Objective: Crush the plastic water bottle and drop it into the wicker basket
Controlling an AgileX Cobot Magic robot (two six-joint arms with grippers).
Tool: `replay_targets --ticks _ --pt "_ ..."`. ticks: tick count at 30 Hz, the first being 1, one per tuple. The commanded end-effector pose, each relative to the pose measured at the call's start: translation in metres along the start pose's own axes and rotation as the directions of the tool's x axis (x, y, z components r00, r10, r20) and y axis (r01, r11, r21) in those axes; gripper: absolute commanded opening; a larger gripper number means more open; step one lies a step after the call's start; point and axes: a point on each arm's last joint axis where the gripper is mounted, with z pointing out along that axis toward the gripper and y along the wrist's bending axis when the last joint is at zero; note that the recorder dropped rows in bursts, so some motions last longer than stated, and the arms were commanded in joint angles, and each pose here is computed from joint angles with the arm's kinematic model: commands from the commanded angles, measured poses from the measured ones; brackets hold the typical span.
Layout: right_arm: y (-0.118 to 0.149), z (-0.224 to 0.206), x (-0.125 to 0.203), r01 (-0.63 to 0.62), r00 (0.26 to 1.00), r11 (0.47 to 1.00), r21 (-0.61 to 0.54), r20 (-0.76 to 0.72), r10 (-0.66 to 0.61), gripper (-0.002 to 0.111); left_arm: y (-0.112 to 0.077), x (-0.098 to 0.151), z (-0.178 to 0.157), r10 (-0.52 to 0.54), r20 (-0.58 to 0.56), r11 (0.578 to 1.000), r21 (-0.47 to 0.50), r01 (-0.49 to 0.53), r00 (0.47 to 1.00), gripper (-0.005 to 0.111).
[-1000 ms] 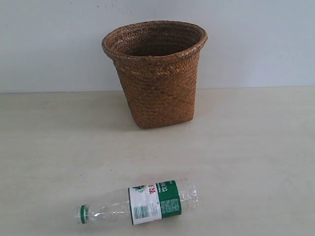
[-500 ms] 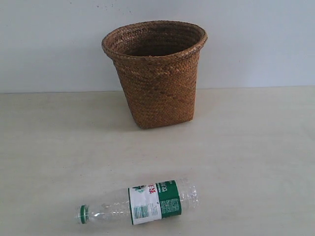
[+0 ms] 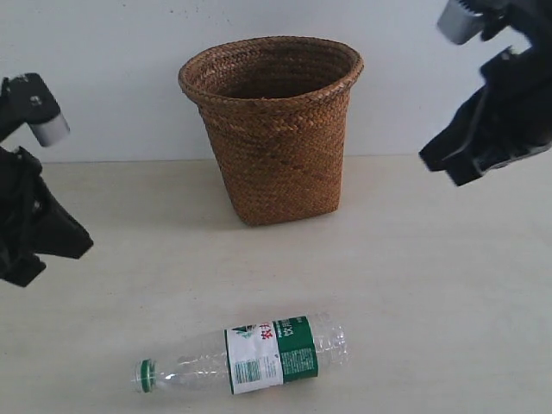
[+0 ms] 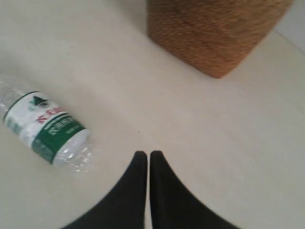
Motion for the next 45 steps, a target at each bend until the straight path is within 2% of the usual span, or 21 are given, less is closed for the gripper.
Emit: replay_targets --ticks 1,4,6,9,12,14,18,20,24,29,36,43,45 --pt "0.017 0.026 -0.011 0.045 0.997 0.986 -0.158 -0.063 -0.055 0.0 -0.011 -0.004 0.014 0.176 -0.022 0.977 0.126 -0.172 0.984 0.004" --pt "0.025 0.044 -0.014 0.054 0.992 0.974 -0.221 -0.102 -0.078 0.0 -0.012 -0.003 0.023 0.214 -0.035 0.965 0.165 -0.206 0.976 0.005" --pt "0.029 0.054 -0.015 0.058 0.989 0.967 -0.248 -0.118 -0.089 0.0 -0.011 -0.001 0.028 0.236 -0.042 0.957 0.185 -0.224 0.971 0.01" --pt "0.036 0.068 -0.014 0.063 0.984 0.958 -0.279 -0.141 -0.106 0.0 -0.015 0.005 0.038 0.308 -0.026 0.927 0.233 -0.294 0.951 0.031" --pt "0.042 0.084 -0.013 0.062 0.98 0.95 -0.306 -0.161 -0.116 0.0 -0.021 0.015 0.051 0.384 0.013 0.886 0.276 -0.372 0.923 0.057" --pt "0.044 0.093 -0.011 0.058 0.978 0.947 -0.317 -0.173 -0.117 0.0 -0.023 0.02 0.06 0.393 0.029 0.882 0.269 -0.386 0.919 0.064" --pt "0.049 0.112 -0.007 0.05 0.97 0.938 -0.344 -0.206 -0.127 0.0 -0.021 0.027 0.076 0.382 0.031 0.897 0.228 -0.378 0.924 0.065" --pt "0.052 0.118 -0.005 0.051 0.966 0.932 -0.359 -0.218 -0.136 0.0 -0.021 0.028 0.081 0.365 0.037 0.901 0.239 -0.363 0.93 0.065" --pt "0.054 0.127 -0.004 0.027 0.968 0.928 -0.371 -0.222 -0.117 0.0 -0.026 0.025 0.097 0.391 0.044 0.883 0.264 -0.388 0.919 0.065" --pt "0.054 0.128 -0.004 0.025 0.968 0.928 -0.371 -0.223 -0.116 0.0 -0.029 0.023 0.121 0.414 0.008 0.884 0.235 -0.404 0.91 0.065" --pt "0.054 0.128 -0.004 0.026 0.969 0.93 -0.367 -0.219 -0.113 0.0 -0.032 0.03 0.14 0.407 -0.023 0.877 0.289 -0.384 0.913 0.065" --pt "0.054 0.128 -0.004 0.014 0.97 0.93 -0.367 -0.22 -0.101 0.0 -0.038 0.029 0.161 0.444 -0.054 0.871 0.26 -0.417 0.894 0.064" --pt "0.054 0.128 -0.004 0.014 0.97 0.93 -0.367 -0.22 -0.101 0.0 -0.037 0.031 0.164 0.444 -0.061 0.872 0.258 -0.416 0.894 0.057"
